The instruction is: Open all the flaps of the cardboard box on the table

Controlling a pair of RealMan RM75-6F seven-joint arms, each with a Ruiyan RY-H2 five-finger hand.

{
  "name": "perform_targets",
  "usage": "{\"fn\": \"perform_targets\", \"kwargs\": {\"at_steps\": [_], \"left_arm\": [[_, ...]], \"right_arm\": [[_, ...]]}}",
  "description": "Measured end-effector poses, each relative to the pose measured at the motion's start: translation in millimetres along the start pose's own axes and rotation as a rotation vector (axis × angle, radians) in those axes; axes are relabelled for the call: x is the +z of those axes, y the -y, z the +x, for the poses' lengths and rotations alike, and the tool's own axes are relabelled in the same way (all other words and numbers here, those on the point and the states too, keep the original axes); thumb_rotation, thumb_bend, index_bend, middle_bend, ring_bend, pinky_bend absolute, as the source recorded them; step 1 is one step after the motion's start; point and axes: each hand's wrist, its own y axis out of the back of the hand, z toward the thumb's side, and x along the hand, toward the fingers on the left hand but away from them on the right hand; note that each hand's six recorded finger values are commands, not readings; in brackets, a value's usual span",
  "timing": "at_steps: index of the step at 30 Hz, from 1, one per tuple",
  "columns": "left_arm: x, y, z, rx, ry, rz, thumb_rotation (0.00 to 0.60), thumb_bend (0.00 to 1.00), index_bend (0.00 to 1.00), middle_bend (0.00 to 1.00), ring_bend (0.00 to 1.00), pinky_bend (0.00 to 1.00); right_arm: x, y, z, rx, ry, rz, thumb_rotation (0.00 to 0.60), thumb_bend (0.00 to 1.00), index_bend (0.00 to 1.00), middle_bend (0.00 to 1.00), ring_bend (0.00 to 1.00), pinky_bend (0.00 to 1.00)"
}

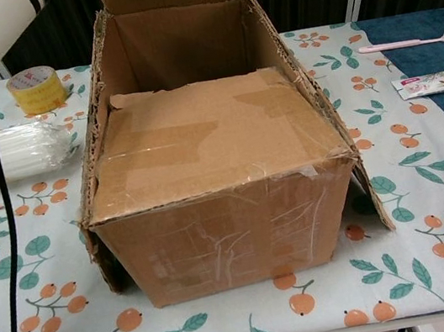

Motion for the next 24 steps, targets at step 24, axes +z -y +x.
{"fn": "perform_targets", "kwargs": {"at_steps": [24], "left_arm": [[-49,37,56,-0.029,-0.152,0.167,0.6,0.25,0.0,0.0,0.07,0.15]], "right_arm": [[8,2,-6,0.006,-0.027,-0.004,0.6,0.21,0.0,0.0,0.0,0.0]]}}
